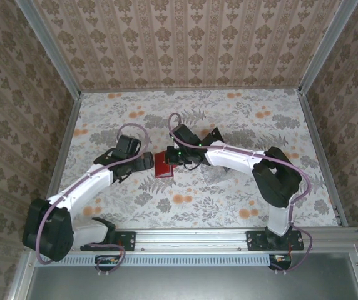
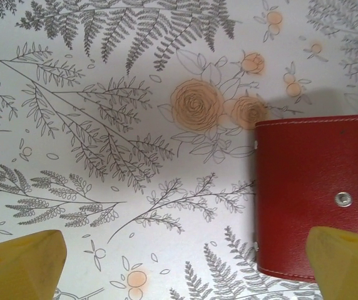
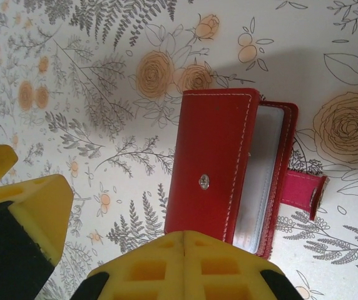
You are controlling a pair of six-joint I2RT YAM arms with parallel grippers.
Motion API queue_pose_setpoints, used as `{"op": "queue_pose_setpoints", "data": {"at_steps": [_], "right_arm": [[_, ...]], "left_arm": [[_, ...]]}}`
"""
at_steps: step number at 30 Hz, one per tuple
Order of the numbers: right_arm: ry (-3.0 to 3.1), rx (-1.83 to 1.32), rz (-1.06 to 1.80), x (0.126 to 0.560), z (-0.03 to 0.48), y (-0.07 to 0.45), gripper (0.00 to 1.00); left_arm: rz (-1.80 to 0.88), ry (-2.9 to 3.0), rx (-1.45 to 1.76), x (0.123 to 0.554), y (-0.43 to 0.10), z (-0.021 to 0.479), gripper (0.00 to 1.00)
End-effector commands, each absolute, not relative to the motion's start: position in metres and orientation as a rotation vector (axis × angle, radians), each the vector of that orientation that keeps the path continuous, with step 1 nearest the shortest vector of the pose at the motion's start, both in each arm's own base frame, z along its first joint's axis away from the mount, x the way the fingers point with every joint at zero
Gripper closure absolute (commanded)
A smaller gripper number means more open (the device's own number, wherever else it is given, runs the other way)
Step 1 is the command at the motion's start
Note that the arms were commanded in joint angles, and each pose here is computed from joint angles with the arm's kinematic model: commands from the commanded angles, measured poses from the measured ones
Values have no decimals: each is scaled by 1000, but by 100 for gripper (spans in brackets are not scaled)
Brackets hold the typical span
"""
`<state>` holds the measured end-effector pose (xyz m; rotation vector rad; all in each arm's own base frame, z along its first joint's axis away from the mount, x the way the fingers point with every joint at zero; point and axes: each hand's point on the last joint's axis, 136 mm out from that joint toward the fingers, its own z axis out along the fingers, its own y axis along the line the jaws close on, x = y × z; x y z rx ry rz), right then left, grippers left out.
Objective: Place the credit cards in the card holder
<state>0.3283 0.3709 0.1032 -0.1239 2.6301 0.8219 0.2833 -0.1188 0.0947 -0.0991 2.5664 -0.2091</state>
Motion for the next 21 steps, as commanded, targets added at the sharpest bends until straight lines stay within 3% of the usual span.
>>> {"op": "queue_pose_setpoints", "data": {"at_steps": [1, 21], "right_arm": [[2654, -137, 816, 327, 95, 372, 100], [2788, -153, 809, 320, 37, 378, 100]], "left_arm": [[-136, 2606, -64, 283, -112, 81, 0], [-129, 2642, -64, 306, -125, 73, 0]]}}
